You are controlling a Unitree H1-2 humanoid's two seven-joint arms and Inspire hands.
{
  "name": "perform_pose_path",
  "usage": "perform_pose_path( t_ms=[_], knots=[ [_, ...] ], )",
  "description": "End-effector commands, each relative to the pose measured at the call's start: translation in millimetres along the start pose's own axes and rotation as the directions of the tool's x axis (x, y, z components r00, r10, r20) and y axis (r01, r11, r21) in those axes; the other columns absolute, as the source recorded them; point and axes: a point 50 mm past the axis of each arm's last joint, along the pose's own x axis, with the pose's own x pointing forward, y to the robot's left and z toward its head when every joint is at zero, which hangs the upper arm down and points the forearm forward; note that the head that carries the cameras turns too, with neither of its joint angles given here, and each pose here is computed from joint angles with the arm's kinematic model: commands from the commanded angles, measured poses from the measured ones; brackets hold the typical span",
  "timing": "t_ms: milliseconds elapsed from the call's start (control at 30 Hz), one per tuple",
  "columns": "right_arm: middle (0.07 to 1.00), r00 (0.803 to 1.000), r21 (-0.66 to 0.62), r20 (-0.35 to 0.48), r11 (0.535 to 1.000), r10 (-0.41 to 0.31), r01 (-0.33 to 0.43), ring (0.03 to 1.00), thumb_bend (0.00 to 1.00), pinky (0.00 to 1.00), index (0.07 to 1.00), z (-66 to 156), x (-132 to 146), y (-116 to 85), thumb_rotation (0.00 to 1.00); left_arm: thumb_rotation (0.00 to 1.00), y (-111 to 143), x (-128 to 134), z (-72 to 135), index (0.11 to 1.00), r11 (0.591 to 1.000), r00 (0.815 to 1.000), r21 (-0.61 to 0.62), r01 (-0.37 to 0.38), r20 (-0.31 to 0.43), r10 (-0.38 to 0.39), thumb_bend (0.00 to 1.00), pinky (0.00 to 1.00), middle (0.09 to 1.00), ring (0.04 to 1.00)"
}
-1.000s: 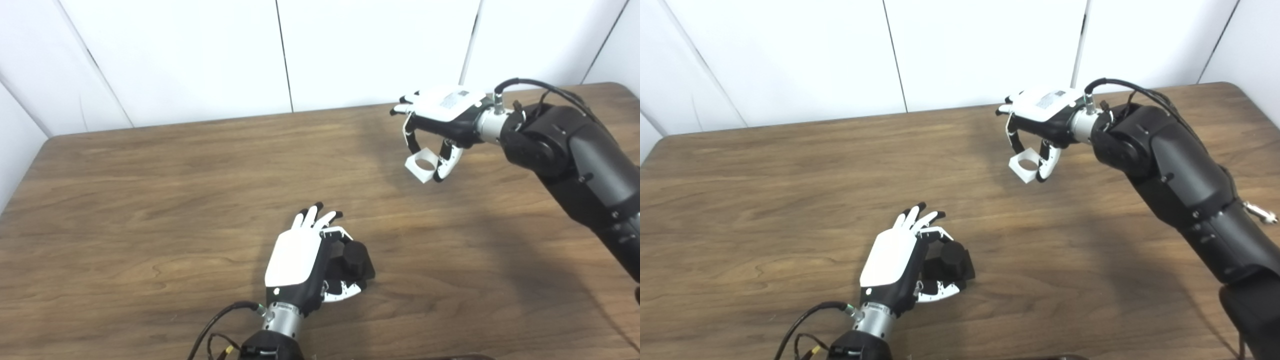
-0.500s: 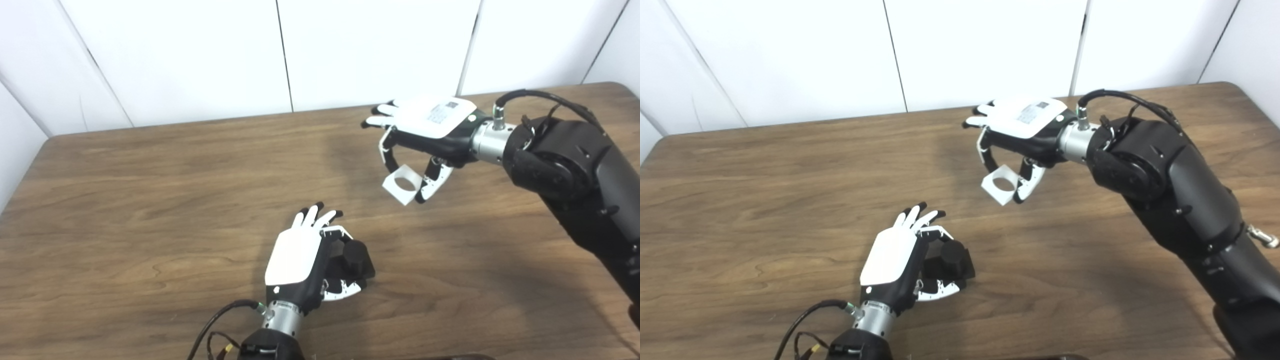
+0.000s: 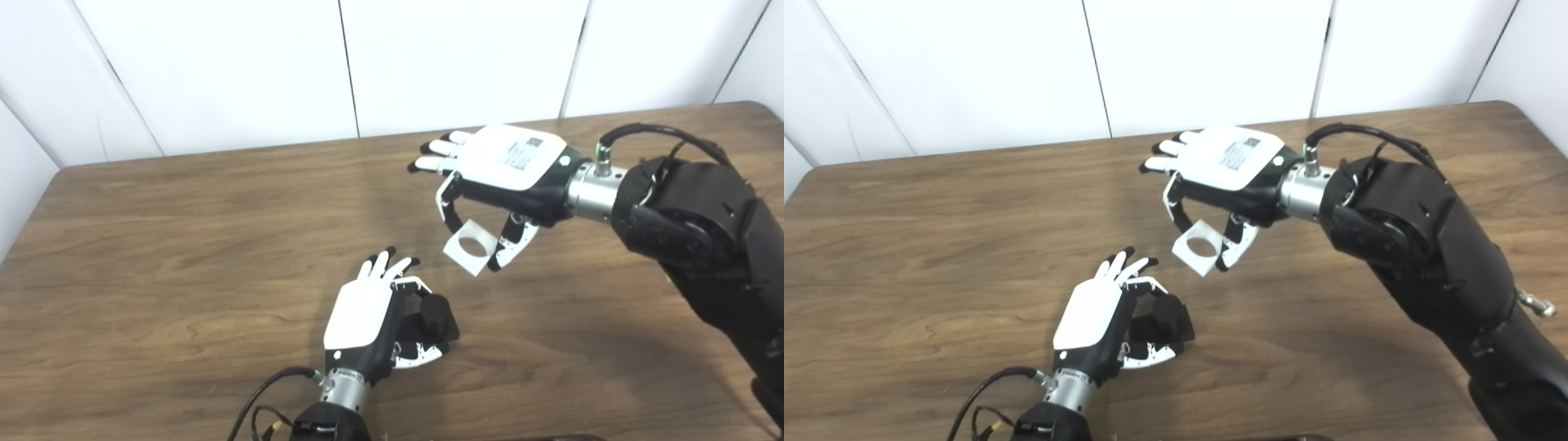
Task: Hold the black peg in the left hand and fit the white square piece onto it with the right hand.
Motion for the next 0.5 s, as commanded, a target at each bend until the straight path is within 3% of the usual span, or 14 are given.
perform_pose_path(
  t_ms=[0,467],
  knots=[
    [0.958,0.998,-0.013,0.012,0.998,-0.063,0.063,1.0,0.52,1.0,0.492,6,-4,-15,0.14,0.08,0,0,-10,0.487,0.999,1.0,0.031,0.017,-0.027,-0.016,0.52,1.0,0.893,1.0],
    [0.959,0.997,-0.001,0.063,0.999,-0.041,0.041,1.0,0.52,1.0,0.492,22,2,-6,0.14,0.08,3,4,-5,0.486,0.999,1.0,0.037,0.016,-0.015,-0.015,0.52,1.0,0.895,1.0]
  ],
)
